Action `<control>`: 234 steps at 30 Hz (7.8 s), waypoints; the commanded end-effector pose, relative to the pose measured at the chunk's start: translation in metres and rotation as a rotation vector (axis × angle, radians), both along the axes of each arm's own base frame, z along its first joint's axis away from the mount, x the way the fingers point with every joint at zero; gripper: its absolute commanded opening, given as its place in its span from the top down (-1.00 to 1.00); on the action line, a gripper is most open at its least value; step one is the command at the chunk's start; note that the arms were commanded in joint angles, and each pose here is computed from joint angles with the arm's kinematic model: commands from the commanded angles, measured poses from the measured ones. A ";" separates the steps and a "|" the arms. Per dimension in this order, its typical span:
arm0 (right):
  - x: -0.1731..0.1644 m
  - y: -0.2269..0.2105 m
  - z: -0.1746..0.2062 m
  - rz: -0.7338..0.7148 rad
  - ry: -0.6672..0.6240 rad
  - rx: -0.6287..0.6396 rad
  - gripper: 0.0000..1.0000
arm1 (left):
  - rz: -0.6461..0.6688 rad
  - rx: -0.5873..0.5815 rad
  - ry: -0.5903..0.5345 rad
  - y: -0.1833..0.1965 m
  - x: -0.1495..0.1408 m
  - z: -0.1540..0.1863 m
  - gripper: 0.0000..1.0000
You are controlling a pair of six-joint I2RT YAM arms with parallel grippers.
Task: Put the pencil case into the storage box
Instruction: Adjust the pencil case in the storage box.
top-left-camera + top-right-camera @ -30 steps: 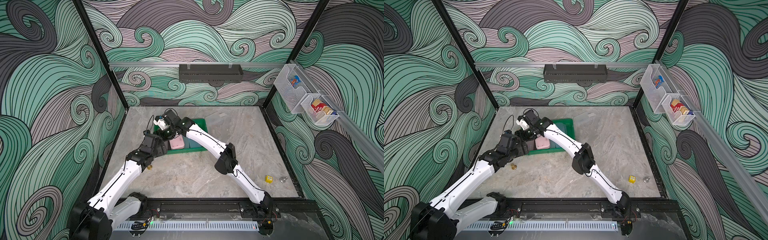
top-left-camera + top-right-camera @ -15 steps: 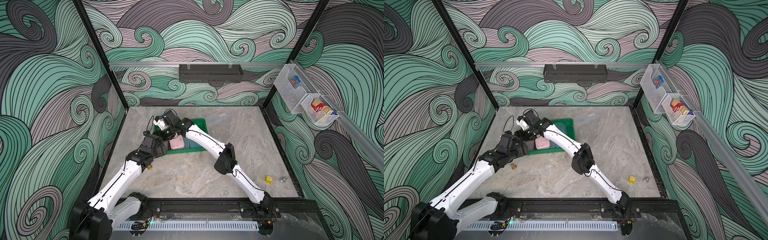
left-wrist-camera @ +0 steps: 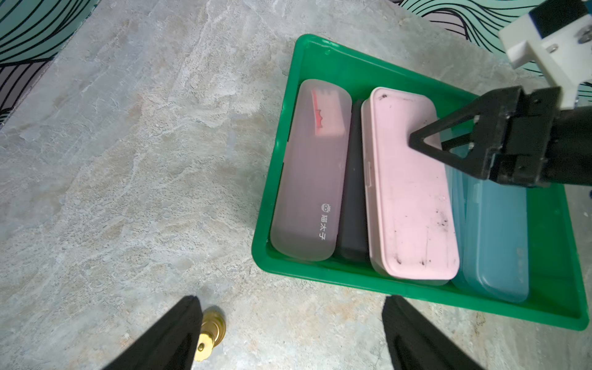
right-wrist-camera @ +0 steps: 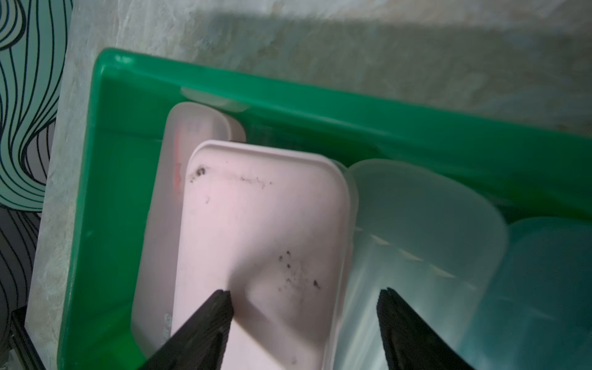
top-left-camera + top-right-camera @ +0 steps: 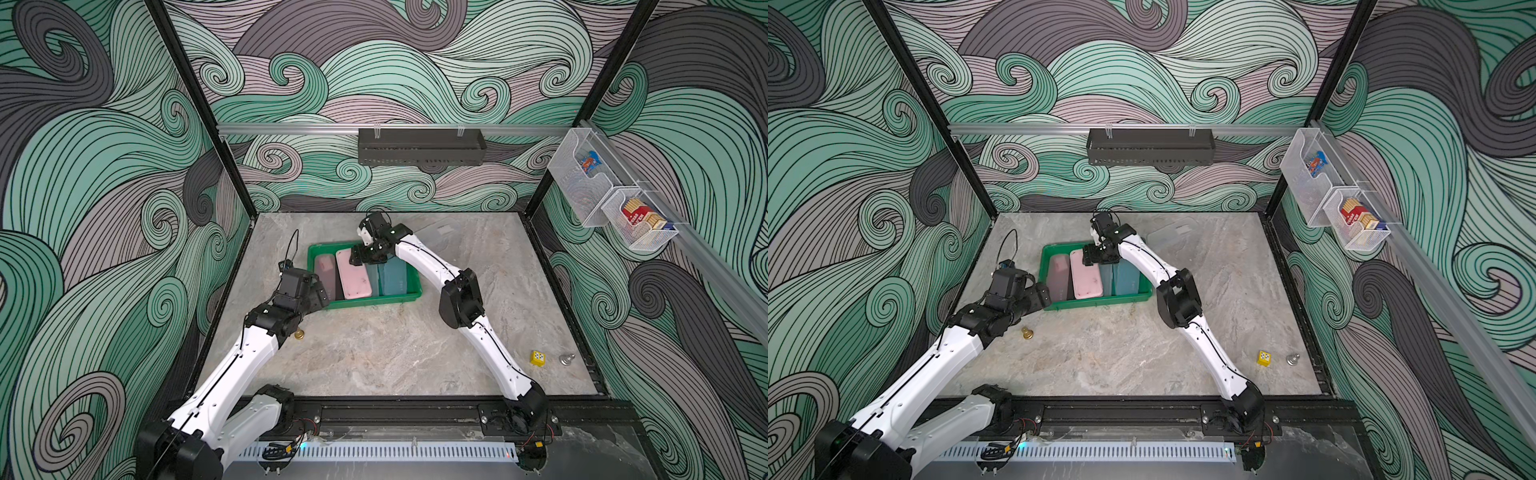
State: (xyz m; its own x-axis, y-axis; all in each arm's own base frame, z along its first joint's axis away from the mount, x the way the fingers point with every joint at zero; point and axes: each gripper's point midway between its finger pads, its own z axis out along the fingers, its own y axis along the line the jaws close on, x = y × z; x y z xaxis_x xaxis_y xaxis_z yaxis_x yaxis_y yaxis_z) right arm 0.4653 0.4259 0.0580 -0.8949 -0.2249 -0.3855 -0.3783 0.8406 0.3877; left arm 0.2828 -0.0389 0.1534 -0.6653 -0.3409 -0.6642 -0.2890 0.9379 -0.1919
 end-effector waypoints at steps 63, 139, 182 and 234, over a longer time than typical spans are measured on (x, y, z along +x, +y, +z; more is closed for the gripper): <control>-0.055 -0.003 0.115 0.051 -0.272 -0.098 -0.29 | 0.067 0.007 -0.051 0.012 0.006 0.027 -0.84; -0.050 -0.149 0.036 -0.146 -0.087 -0.167 0.02 | 0.057 0.001 0.044 0.012 0.011 -0.013 -0.85; -0.044 -0.160 0.019 -0.126 -0.121 -0.286 -0.48 | 0.060 0.019 0.066 0.015 0.006 -0.028 -0.84; -0.092 -0.349 0.079 -0.453 -0.415 -0.196 -0.98 | -0.077 0.160 -0.292 0.016 0.043 -0.005 -0.97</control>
